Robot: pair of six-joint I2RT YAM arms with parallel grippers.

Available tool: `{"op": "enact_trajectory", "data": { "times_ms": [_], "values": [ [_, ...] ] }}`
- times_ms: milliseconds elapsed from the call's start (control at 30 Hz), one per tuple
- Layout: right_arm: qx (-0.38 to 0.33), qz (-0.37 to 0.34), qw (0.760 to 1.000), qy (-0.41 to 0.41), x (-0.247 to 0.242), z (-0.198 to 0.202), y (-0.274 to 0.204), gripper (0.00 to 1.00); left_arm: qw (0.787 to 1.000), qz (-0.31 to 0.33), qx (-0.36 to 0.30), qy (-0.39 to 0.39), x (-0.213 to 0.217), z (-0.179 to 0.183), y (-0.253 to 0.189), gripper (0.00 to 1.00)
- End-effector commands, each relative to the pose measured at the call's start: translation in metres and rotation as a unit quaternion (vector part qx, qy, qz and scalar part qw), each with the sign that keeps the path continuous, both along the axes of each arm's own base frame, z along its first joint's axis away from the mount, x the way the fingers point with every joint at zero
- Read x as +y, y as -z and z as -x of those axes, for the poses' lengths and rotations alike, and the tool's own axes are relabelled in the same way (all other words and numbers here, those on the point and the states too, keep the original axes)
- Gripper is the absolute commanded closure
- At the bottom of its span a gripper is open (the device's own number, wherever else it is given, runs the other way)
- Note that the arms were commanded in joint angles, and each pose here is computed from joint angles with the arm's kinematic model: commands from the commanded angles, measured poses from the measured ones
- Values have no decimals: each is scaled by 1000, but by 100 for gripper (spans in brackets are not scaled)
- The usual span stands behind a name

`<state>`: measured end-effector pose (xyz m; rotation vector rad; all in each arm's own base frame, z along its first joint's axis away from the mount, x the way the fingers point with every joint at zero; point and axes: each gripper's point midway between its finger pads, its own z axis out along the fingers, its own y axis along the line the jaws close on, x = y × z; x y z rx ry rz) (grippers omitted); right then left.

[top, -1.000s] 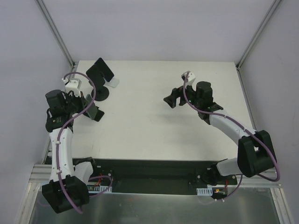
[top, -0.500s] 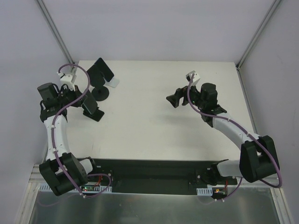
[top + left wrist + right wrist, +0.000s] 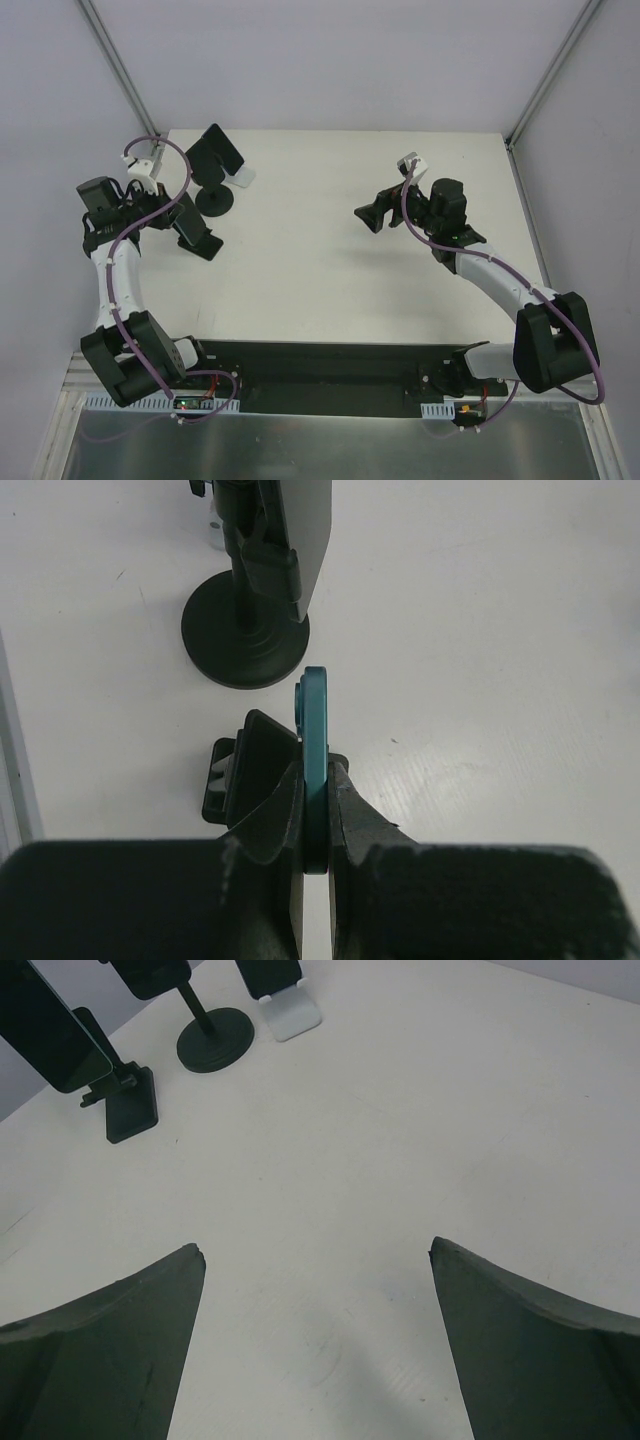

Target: Place the phone on the phone stand

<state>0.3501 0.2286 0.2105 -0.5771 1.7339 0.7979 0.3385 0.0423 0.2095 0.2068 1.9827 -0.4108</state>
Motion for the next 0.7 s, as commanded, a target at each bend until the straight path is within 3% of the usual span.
{"op": "enact_trajectory", "data": {
  "times_ms": [0, 667],
  "values": [
    [-52, -13, 998, -24, 5, 4, -26, 3, 999, -33, -33, 11, 7, -6, -8, 100],
    [-55, -16, 998, -28, 6, 5, -26, 4, 1000, -17, -6, 14, 14, -13, 17, 100]
  ]
}}
